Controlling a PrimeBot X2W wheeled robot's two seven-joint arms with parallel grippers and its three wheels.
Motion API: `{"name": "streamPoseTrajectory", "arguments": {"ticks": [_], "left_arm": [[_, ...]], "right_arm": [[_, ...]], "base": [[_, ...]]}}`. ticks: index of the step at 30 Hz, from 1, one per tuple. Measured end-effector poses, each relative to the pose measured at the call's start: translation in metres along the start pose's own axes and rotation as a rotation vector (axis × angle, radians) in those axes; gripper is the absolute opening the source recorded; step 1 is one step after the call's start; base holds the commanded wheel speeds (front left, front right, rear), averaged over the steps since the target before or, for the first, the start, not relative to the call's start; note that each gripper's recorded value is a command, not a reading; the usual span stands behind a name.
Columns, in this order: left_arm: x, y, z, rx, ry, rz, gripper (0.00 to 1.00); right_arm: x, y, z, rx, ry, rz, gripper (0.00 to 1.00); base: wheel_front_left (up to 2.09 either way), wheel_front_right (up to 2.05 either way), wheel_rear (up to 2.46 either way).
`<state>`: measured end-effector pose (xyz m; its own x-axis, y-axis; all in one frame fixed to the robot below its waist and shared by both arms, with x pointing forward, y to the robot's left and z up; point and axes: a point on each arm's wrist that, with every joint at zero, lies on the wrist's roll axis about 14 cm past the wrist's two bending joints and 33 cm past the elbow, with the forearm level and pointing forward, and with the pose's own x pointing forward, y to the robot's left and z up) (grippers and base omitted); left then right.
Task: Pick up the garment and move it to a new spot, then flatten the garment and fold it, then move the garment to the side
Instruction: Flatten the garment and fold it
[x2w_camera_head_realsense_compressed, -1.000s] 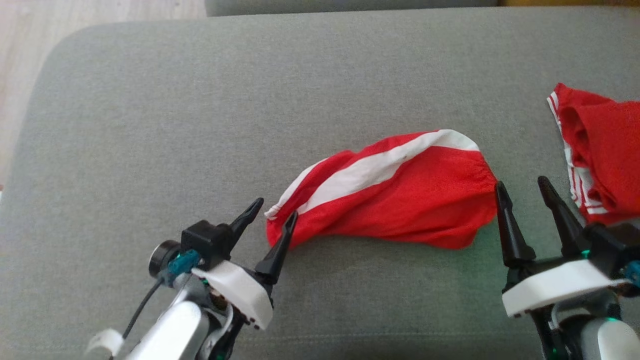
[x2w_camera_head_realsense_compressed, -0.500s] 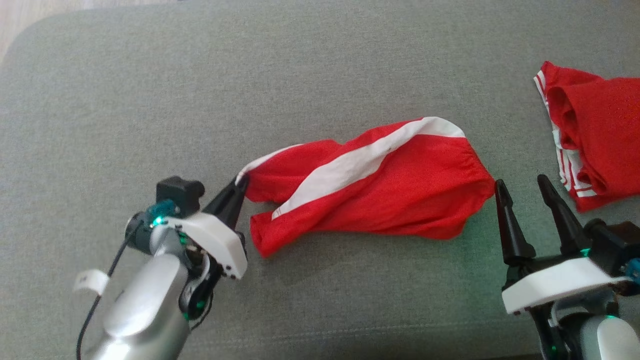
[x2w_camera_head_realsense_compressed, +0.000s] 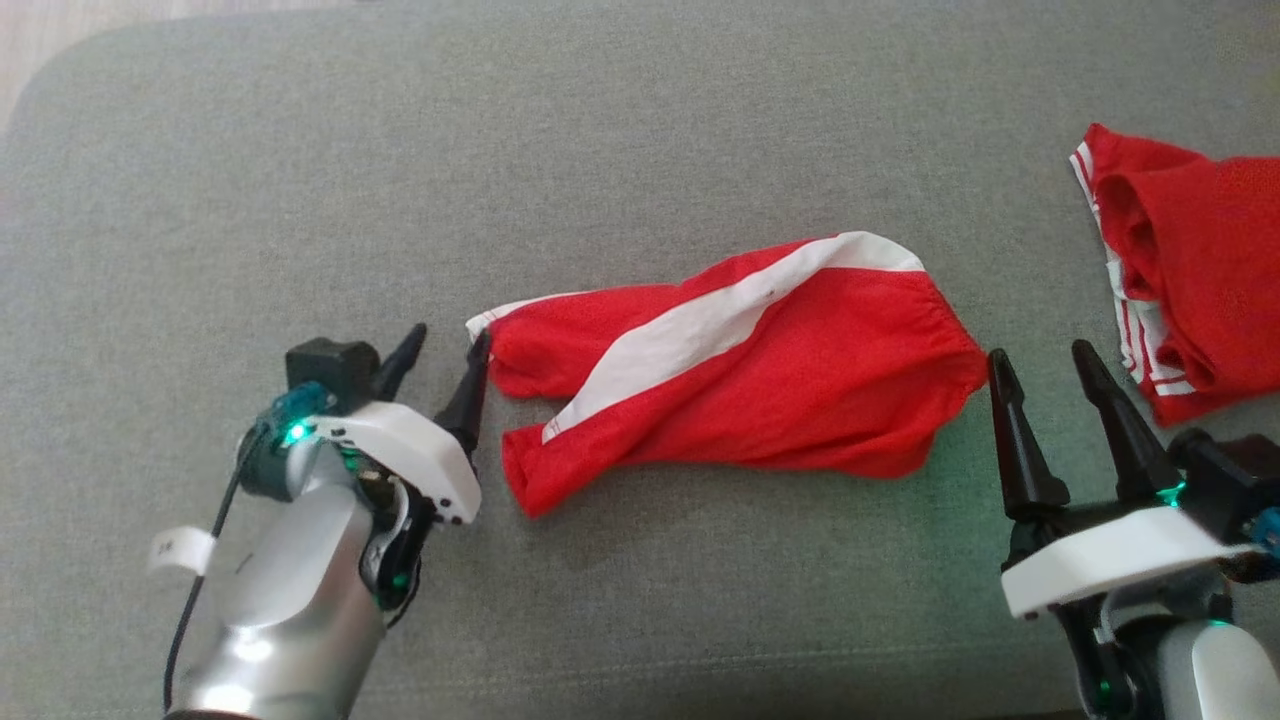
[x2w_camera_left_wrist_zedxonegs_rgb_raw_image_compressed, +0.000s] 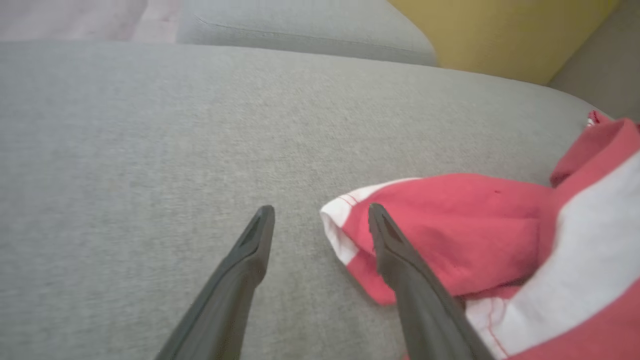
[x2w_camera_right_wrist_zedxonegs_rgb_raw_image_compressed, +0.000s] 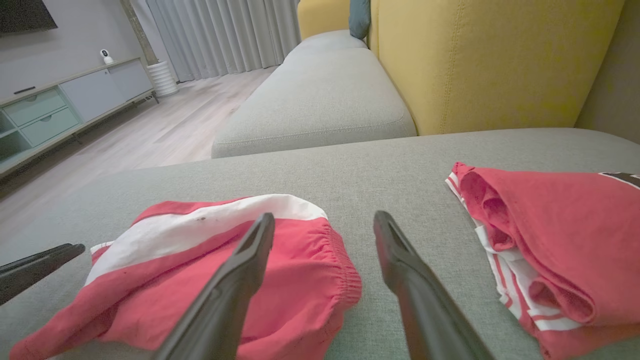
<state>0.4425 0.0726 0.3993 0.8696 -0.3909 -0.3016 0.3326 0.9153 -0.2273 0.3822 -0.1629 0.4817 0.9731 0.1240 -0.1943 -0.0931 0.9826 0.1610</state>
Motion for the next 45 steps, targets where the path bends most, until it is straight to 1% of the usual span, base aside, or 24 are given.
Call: {"name": "streamPoseTrajectory", "arguments": {"ticks": [2, 6, 11, 15, 19, 23, 29, 33, 39, 42, 45], "left_arm": [[-0.001, 0.005, 0.008, 0.011, -0.028, 0.029, 1.00], [-0.014, 0.012, 0.040, 0.035, -0.154, 0.082, 1.00], [-0.052, 0.027, 0.060, 0.058, -0.268, 0.172, 1.00], [-0.083, 0.031, 0.059, 0.070, -0.299, 0.218, 1.00], [-0.107, 0.027, 0.061, 0.065, -0.332, 0.241, 1.00], [-0.118, 0.026, 0.060, 0.070, -0.341, 0.252, 1.00], [-0.124, 0.025, 0.065, 0.073, -0.357, 0.262, 1.00], [-0.124, 0.025, 0.067, 0.077, -0.362, 0.260, 1.00], [-0.120, 0.021, 0.060, 0.078, -0.323, 0.235, 1.00], [-0.112, 0.005, 0.051, 0.076, -0.271, 0.157, 1.00], [-0.095, -0.019, 0.044, 0.084, -0.203, 0.036, 1.00]], "right_arm": [[-0.001, 0.001, 0.002, -0.001, -0.008, 0.002, 1.00], [-0.001, 0.002, 0.009, -0.009, -0.031, 0.006, 1.00], [-0.004, 0.005, 0.018, -0.031, -0.058, 0.014, 1.00], [-0.007, 0.009, 0.023, -0.037, -0.069, 0.024, 1.00], [-0.014, 0.012, 0.024, -0.039, -0.070, 0.031, 1.00], [-0.020, 0.012, 0.021, -0.039, -0.058, 0.030, 1.00], [-0.021, 0.014, 0.025, -0.041, -0.070, 0.033, 1.00], [-0.021, 0.014, 0.025, -0.041, -0.068, 0.034, 1.00], [-0.020, 0.014, 0.024, -0.041, -0.062, 0.034, 1.00], [-0.017, 0.013, 0.021, -0.039, -0.052, 0.033, 1.00], [-0.014, 0.013, 0.017, -0.037, -0.038, 0.034, 1.00]], "base": [[0.00, 0.00, 0.00], [0.00, 0.00, 0.00], [0.00, 0.00, 0.00], [0.00, 0.00, 0.00], [0.00, 0.00, 0.00], [0.00, 0.00, 0.00], [0.00, 0.00, 0.00], [0.00, 0.00, 0.00], [0.00, 0.00, 0.00], [0.00, 0.00, 0.00], [0.00, 0.00, 0.00]]}}
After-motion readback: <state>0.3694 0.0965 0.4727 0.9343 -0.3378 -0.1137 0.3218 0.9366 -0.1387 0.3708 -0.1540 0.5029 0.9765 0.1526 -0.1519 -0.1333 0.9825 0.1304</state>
